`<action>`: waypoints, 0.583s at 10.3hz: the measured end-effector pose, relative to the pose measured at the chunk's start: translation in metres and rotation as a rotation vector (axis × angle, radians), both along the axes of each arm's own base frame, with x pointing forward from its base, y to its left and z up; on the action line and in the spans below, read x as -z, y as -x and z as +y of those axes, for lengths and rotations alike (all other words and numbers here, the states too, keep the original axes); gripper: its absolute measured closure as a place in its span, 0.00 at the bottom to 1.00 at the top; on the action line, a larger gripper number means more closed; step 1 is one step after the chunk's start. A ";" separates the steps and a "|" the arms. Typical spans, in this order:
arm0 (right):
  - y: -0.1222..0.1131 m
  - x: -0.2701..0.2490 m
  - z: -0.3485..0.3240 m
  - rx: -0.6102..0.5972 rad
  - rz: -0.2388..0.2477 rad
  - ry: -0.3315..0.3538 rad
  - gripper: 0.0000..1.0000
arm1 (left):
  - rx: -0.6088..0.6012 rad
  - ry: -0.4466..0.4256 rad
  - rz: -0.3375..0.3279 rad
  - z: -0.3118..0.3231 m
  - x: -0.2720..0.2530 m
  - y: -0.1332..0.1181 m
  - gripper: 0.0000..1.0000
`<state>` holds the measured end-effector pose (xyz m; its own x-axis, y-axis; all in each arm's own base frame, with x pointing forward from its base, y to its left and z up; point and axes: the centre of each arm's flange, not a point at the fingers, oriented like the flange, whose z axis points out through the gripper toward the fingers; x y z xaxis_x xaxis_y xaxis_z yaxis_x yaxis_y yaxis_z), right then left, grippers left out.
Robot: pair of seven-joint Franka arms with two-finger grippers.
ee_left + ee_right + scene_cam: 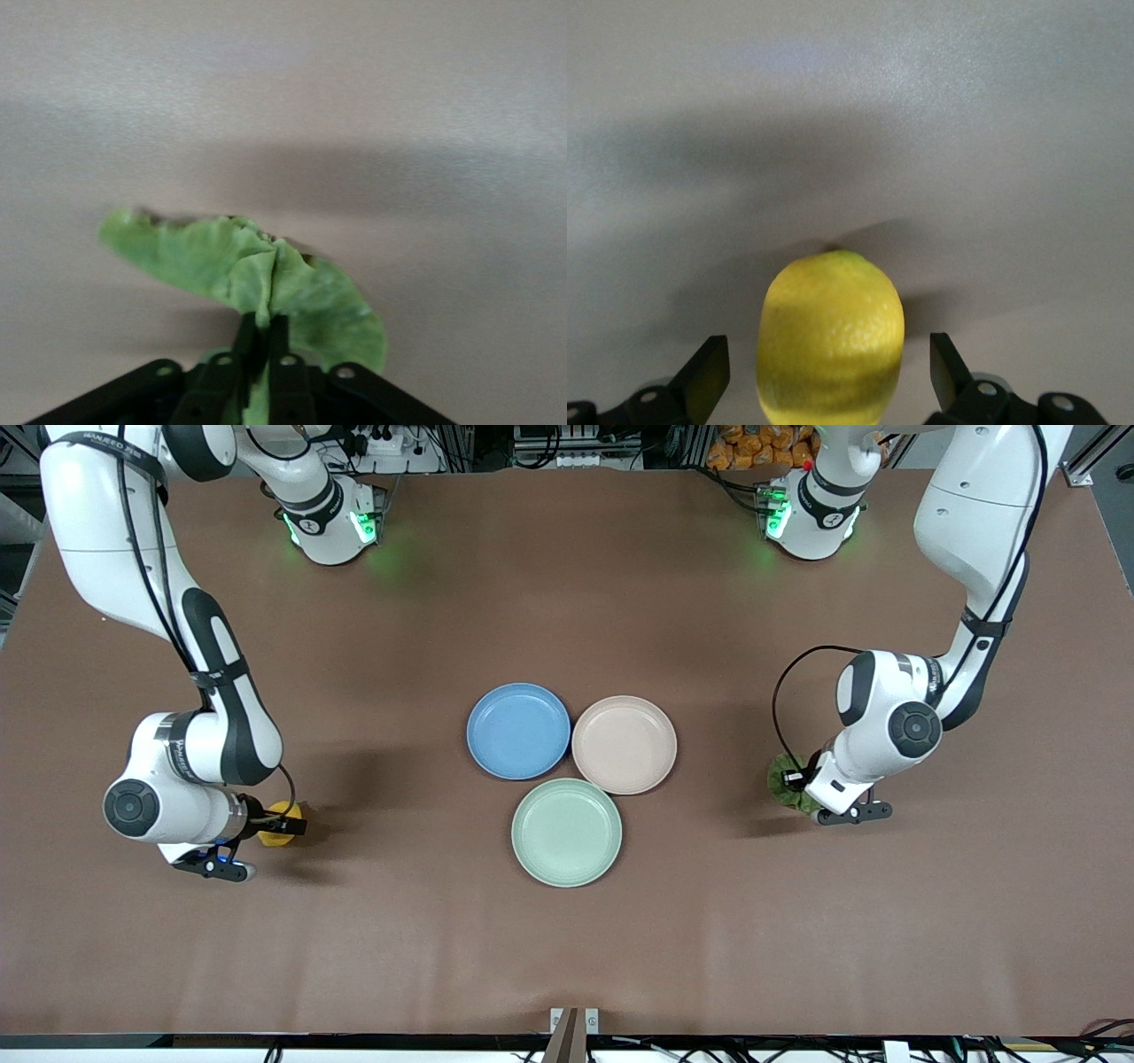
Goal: Place lemon and lettuce in plates
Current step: 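Grasp the lemon with the right gripper while the left gripper grasps the lettuce, then carry the lemon to the blue plate while the left gripper carries lettuce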
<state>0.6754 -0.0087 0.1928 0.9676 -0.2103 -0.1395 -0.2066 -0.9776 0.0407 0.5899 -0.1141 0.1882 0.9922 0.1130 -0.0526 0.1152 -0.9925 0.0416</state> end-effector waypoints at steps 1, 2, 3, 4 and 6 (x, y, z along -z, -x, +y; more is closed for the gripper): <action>0.000 0.002 0.000 0.000 0.001 0.000 0.11 | -0.015 -0.006 -0.012 -0.012 -0.005 -0.002 0.98; 0.000 0.001 0.000 -0.001 0.000 0.000 0.31 | -0.031 -0.005 -0.031 -0.022 -0.014 -0.005 0.97; -0.001 0.000 0.000 -0.001 -0.003 0.000 0.37 | -0.038 -0.001 -0.051 -0.033 -0.031 -0.010 0.97; -0.001 0.000 0.001 -0.002 -0.003 0.000 0.37 | -0.044 -0.003 -0.055 -0.044 -0.053 -0.013 0.97; 0.000 0.000 0.005 -0.007 0.010 -0.001 0.37 | -0.088 -0.013 -0.040 -0.084 -0.106 -0.017 0.97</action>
